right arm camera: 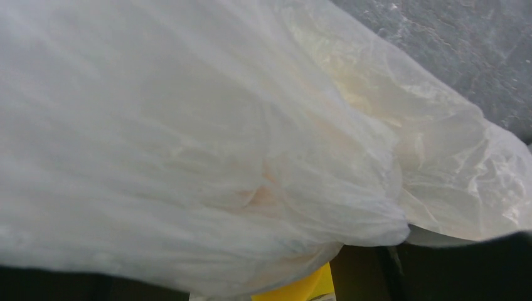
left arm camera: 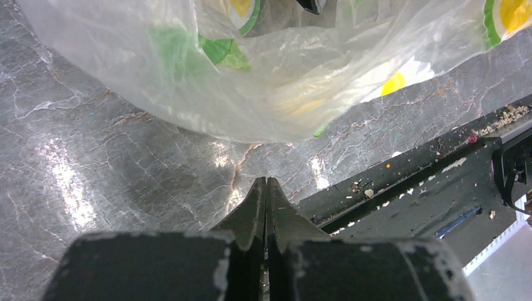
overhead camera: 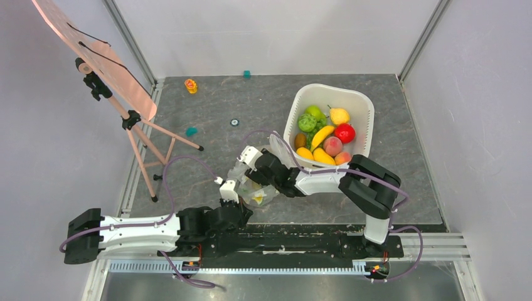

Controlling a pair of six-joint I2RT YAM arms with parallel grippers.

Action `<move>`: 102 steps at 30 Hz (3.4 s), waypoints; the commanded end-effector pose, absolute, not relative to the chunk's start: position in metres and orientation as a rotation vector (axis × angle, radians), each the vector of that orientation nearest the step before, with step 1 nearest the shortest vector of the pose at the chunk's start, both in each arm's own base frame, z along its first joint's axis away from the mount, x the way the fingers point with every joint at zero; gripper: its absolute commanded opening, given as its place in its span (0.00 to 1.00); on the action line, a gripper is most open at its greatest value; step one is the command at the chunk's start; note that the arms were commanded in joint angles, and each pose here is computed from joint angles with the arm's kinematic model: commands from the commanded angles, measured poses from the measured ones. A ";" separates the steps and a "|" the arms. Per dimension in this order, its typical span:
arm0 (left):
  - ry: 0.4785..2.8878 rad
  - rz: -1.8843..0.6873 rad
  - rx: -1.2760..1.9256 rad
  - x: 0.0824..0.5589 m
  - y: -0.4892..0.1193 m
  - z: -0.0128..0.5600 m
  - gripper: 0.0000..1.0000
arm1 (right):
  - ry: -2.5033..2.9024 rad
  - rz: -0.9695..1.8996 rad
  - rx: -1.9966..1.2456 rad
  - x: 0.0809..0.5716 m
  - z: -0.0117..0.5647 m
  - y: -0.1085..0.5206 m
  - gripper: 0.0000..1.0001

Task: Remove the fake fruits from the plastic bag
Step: Take out the fake fruit from the plastic bag, then place the fake fruit in the bin.

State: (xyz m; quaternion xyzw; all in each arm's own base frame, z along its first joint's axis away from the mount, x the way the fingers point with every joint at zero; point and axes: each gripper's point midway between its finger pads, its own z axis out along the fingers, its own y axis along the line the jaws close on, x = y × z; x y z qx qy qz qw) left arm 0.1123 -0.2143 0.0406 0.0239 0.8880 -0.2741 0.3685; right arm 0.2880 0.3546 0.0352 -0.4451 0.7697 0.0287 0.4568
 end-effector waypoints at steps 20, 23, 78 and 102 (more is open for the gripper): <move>2.059 -1.016 0.162 0.106 -0.236 0.136 0.02 | 1.861 0.520 -1.032 0.213 0.115 0.353 0.34; 2.006 -1.066 0.205 0.103 -0.238 0.156 0.02 | 1.831 0.548 -1.018 0.212 0.131 0.356 0.34; 2.234 -0.657 0.100 0.111 -0.176 0.123 0.25 | 2.079 0.180 -0.294 0.335 0.237 0.168 0.45; 2.002 -0.840 0.403 0.121 -0.260 0.232 0.37 | 2.321 -0.132 -0.167 0.404 0.108 0.084 0.60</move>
